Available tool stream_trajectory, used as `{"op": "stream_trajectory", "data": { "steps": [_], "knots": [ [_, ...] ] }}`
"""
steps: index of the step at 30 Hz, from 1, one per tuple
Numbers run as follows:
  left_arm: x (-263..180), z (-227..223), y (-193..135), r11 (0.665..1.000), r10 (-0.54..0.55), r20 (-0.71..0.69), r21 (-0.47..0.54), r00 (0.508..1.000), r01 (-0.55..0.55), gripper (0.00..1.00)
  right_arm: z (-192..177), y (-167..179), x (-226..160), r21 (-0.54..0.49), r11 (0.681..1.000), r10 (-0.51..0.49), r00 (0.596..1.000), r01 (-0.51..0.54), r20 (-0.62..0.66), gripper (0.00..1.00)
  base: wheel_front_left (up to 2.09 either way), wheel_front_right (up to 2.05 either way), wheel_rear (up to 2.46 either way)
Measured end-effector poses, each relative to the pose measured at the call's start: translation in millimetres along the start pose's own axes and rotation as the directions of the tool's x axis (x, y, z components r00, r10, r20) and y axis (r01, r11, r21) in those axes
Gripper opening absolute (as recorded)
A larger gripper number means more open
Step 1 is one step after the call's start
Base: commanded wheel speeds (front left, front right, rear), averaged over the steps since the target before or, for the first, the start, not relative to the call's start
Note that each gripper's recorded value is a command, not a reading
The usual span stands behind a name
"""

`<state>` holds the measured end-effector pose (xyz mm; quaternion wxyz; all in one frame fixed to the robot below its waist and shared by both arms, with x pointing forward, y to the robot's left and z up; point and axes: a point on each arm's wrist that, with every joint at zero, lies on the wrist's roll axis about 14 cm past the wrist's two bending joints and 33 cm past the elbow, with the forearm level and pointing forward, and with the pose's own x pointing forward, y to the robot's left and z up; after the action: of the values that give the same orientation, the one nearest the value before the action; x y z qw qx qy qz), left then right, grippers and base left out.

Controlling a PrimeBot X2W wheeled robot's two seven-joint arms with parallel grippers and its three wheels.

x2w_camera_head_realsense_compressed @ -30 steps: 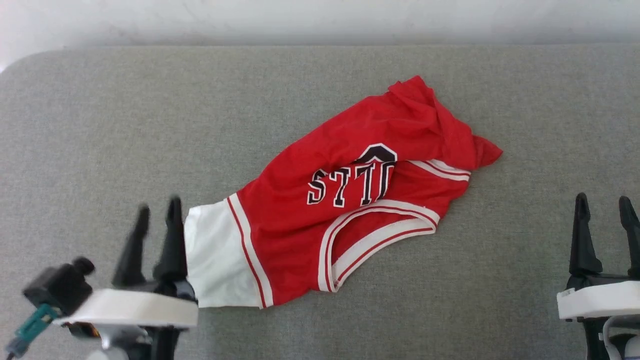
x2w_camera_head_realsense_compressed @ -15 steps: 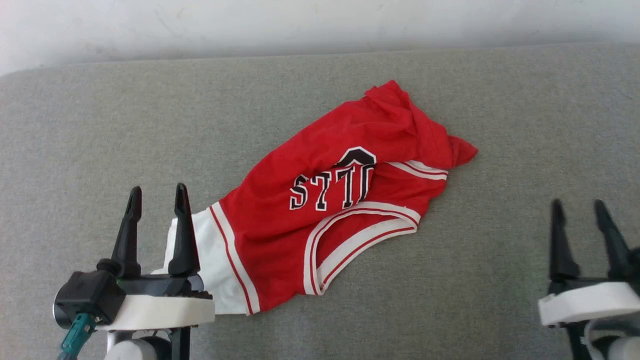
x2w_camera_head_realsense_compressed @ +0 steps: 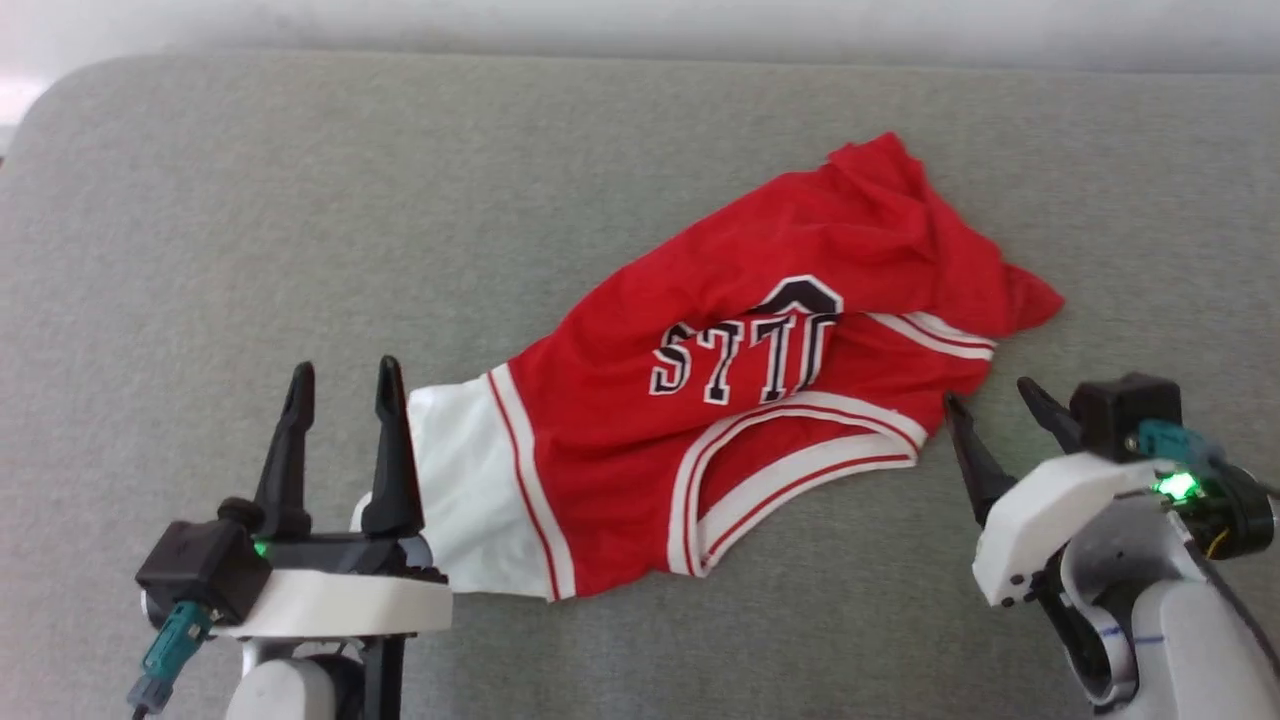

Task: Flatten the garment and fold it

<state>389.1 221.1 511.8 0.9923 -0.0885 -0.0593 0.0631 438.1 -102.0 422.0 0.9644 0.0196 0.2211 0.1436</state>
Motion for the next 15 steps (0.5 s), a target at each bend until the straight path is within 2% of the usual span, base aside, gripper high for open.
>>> {"op": "stream_trajectory", "data": {
  "steps": [6, 7, 8, 9, 15],
  "knots": [
    [-4, -4, 10, 0.999, 0.044, -0.019, -0.018, 0.999, -0.044, 1.00, -20, 2, 28, -0.022, 1.000, 0.007, 0.990, -0.010, -0.139, 1.00, 0.00, 0.00, 0.00],
    [-5, -5, 12, 0.999, 0.051, -0.023, -0.016, 0.998, -0.051, 1.00, -22, 4, 32, -0.024, 1.000, 0.012, 0.988, -0.016, -0.152, 0.94, 0.00, 0.00, 0.00],
    [-6, -6, 14, 0.998, 0.061, -0.027, -0.014, 0.998, -0.061, 1.00, -25, 7, 36, -0.029, 0.999, 0.019, 0.986, -0.024, -0.166, 0.29, 0.00, 0.00, 0.00],
    [-6, -7, 16, 0.998, 0.066, -0.031, -0.013, 0.997, -0.067, 1.00, -25, 10, 39, -0.031, 0.999, 0.028, 0.985, -0.033, -0.172, 0.00, 0.00, 0.00, 0.00],
    [-4, -12, 16, 0.997, 0.071, -0.043, -0.012, 0.997, -0.072, 1.00, -12, 8, 44, -0.035, 0.999, 0.022, 0.990, -0.027, -0.137, 0.00, 0.00, 0.00, 0.00]
  ]
}}
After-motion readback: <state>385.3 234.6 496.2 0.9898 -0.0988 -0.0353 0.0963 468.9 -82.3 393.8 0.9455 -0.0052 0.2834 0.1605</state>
